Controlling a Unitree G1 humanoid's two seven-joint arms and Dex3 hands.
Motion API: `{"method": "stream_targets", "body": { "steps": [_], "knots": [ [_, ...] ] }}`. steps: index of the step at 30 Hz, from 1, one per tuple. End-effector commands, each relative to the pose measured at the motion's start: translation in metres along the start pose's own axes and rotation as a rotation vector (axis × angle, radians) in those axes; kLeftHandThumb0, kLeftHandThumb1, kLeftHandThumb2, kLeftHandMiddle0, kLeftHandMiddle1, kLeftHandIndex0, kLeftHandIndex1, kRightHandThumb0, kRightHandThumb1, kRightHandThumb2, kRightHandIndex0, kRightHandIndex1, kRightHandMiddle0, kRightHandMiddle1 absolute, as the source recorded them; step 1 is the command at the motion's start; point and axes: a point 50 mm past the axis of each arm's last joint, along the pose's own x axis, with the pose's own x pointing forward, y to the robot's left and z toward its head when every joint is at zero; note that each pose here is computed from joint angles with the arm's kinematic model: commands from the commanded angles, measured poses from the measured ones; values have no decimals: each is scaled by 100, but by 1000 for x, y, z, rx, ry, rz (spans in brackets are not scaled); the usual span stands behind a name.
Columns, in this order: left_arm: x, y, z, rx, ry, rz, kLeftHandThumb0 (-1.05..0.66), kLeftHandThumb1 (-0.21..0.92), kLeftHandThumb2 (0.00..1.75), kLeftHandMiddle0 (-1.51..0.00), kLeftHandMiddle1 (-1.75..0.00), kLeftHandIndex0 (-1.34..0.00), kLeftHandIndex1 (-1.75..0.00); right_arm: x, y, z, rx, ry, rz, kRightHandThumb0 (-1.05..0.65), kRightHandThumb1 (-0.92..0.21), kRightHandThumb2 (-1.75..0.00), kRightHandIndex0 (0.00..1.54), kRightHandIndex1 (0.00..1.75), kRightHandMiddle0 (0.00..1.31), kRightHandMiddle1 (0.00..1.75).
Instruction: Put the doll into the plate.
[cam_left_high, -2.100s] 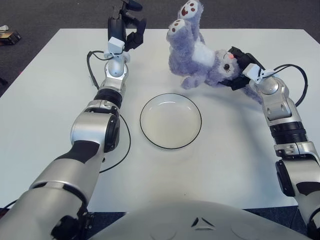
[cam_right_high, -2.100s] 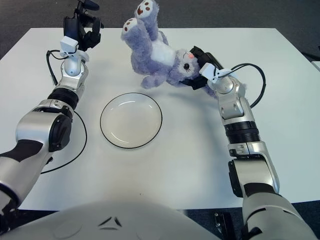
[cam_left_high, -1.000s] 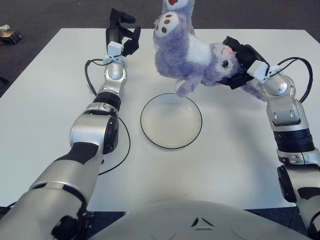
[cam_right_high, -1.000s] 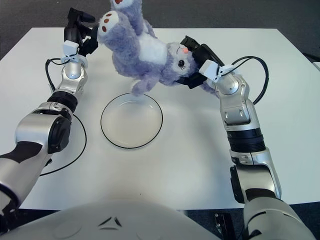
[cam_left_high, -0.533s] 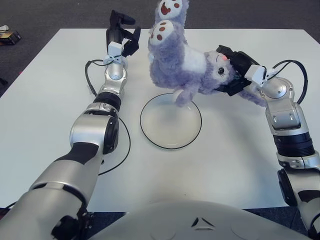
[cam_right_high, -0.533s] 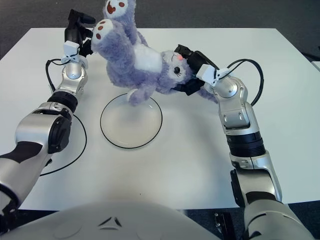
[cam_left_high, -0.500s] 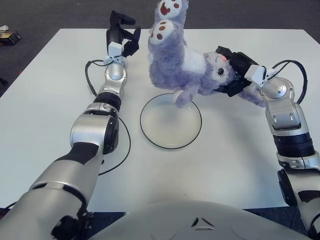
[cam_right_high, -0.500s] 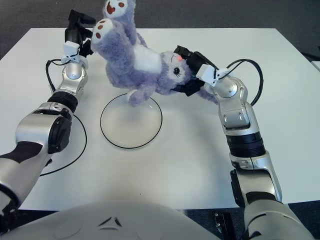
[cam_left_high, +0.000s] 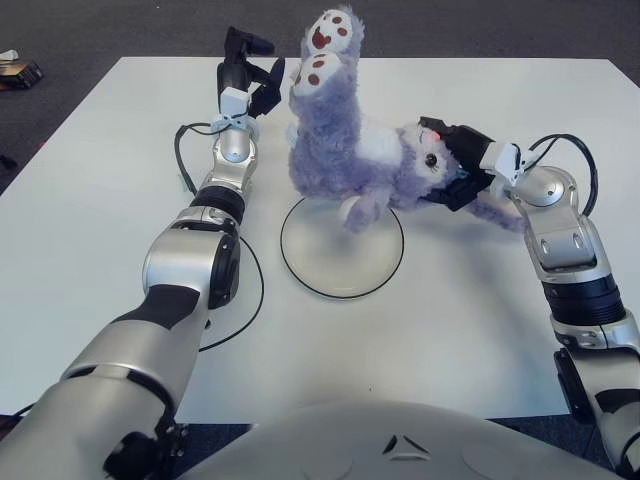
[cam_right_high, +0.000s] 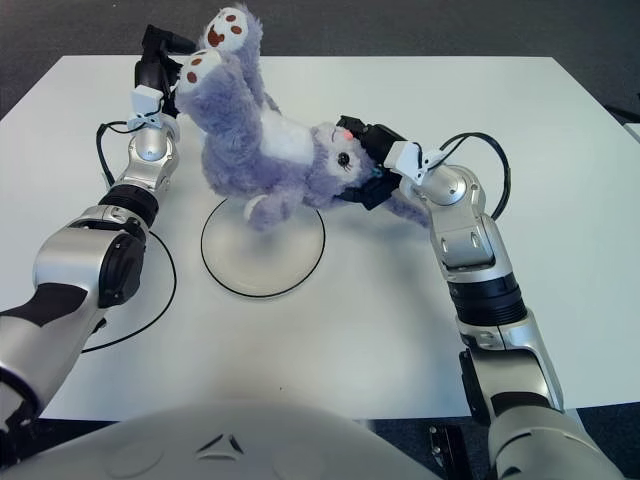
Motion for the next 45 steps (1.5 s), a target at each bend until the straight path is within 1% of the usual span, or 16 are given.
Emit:
{"method": "stream_targets", "body": {
  "steps": [1,8,17,20,24,30,32,35,36,38,40,41,42,43,44,45],
  "knots": [
    [-3,1,-4,-4,17,1,-35,92,44,-48,-175,-27,-167,-2,3,1,-2,-11,14,-42,-46,-113,87,175,49,175],
    [-4,-3,-5,-16,20,-6,-35,92,44,-48,-175,-27,-167,-3,12,1,-61,22,74,-41,-47,-111,86,175,48,175],
    [-4,-5,-4,-18,19,-8,-35,92,44,-48,-175,-28,-167,-5,13,1,-81,31,84,-41,-48,-110,85,175,47,175],
    [-6,-10,-3,-26,12,-16,-35,92,44,-47,-175,-28,-167,-7,20,-6,-116,6,132,-41,-49,-109,83,175,47,175],
    [-7,-11,-4,-30,11,-19,-35,92,44,-46,-175,-27,-167,-5,25,-14,-99,9,159,-41,-50,-108,81,175,46,175],
    [-7,-12,-4,-31,11,-19,-35,92,44,-46,-175,-28,-167,-4,26,-15,-99,6,163,-41,-50,-107,80,175,46,175],
    [-8,-13,-4,-34,10,-23,-35,92,44,-46,-175,-28,-167,-2,30,-17,-113,18,172,-41,-51,-107,80,175,46,175],
    [-8,-14,-4,-36,8,-25,-35,92,43,-46,-175,-28,-167,0,32,-18,-119,28,176,-40,-54,-102,72,175,43,175],
    [-8,-14,-4,-37,7,-25,-35,92,43,-46,-175,-28,-166,0,33,-18,-119,30,176,-39,-58,-94,64,175,44,171],
    [-9,-14,-4,-38,6,-25,-35,92,43,-46,-175,-28,-166,0,33,-18,-119,47,184,-39,-63,-82,53,175,45,165],
    [-9,-14,-4,-38,6,-25,-35,92,43,-46,-175,-28,-166,0,33,-16,-122,64,197,-38,-78,-50,41,171,49,151],
    [-9,-14,-4,-39,6,-24,-35,92,43,-46,-175,-28,-166,0,34,-15,-127,69,204,-38,-81,-44,39,170,50,149],
    [-9,-14,-4,-39,6,-24,-35,92,43,-46,-175,-28,-166,-1,34,-14,-130,72,208,-42,-82,-30,37,162,39,142],
    [-9,-14,-4,-39,6,-24,-35,92,43,-46,-175,-28,-166,-1,34,-12,-138,72,214,-46,-83,-20,36,157,32,138],
    [-9,-14,-4,-39,6,-23,-35,92,43,-46,-175,-28,-166,-2,35,-11,-147,70,219,-48,-84,-17,35,152,28,134],
    [-9,-14,-4,-39,6,-23,-35,92,43,-46,-175,-28,-166,-2,35,-10,-152,68,222,-53,-85,-11,37,141,25,122]
  ]
}}
